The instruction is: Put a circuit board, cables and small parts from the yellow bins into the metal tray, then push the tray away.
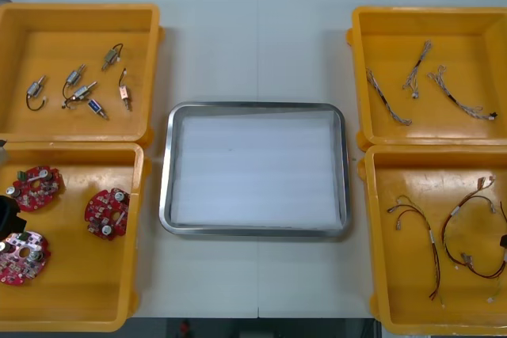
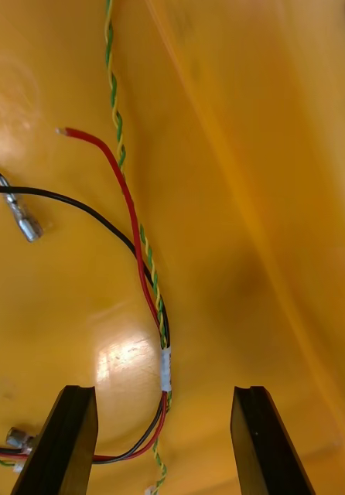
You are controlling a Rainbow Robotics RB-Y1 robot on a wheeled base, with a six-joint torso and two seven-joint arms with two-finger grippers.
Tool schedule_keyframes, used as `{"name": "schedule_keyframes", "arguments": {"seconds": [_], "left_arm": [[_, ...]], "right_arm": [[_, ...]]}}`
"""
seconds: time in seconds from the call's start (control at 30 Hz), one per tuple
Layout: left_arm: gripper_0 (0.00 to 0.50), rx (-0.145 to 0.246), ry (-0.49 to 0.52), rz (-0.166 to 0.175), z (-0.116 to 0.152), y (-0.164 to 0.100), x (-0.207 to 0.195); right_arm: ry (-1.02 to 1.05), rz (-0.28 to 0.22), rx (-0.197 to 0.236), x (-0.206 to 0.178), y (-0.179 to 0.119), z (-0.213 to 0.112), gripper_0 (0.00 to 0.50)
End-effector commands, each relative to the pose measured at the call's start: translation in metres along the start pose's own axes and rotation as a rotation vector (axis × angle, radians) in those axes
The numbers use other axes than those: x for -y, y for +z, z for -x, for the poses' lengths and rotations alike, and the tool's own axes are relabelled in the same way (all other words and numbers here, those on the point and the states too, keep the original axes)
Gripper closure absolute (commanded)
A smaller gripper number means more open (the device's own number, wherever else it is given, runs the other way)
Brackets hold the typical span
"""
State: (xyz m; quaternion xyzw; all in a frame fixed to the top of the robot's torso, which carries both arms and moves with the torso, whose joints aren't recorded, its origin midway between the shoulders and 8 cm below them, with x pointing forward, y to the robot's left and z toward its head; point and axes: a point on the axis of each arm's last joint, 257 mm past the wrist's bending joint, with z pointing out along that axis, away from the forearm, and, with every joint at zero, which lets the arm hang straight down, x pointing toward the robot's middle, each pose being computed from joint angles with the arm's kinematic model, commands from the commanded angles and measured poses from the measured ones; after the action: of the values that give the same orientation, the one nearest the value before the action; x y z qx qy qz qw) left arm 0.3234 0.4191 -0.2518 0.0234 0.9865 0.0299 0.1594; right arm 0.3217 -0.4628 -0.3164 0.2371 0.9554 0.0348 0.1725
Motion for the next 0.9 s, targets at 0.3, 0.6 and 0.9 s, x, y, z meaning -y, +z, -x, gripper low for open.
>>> {"name": "schedule_keyframes", "arguments": {"seconds": [0.3, 0.6, 0.9], "left_arm": [[0.000, -0.015, 0.263, -0.030, -0.022, 0.012, -0.002], [0.000, -0.027, 0.280, -0.060, -0.035, 0.018, 0.003], [0.000, -0.031, 0.265, -0.092, -0.045, 0.029, 0.003]], "right_arm": [[-0.063, -0.012, -0.019, 0.008, 0.026, -0.022, 0.000], [-0.069, -0.014, -0.019, 0.012, 0.041, -0.030, 0.000], [-0.070, -0.009, -0.021, 0.011, 0.043, -0.032, 0.282]]}}
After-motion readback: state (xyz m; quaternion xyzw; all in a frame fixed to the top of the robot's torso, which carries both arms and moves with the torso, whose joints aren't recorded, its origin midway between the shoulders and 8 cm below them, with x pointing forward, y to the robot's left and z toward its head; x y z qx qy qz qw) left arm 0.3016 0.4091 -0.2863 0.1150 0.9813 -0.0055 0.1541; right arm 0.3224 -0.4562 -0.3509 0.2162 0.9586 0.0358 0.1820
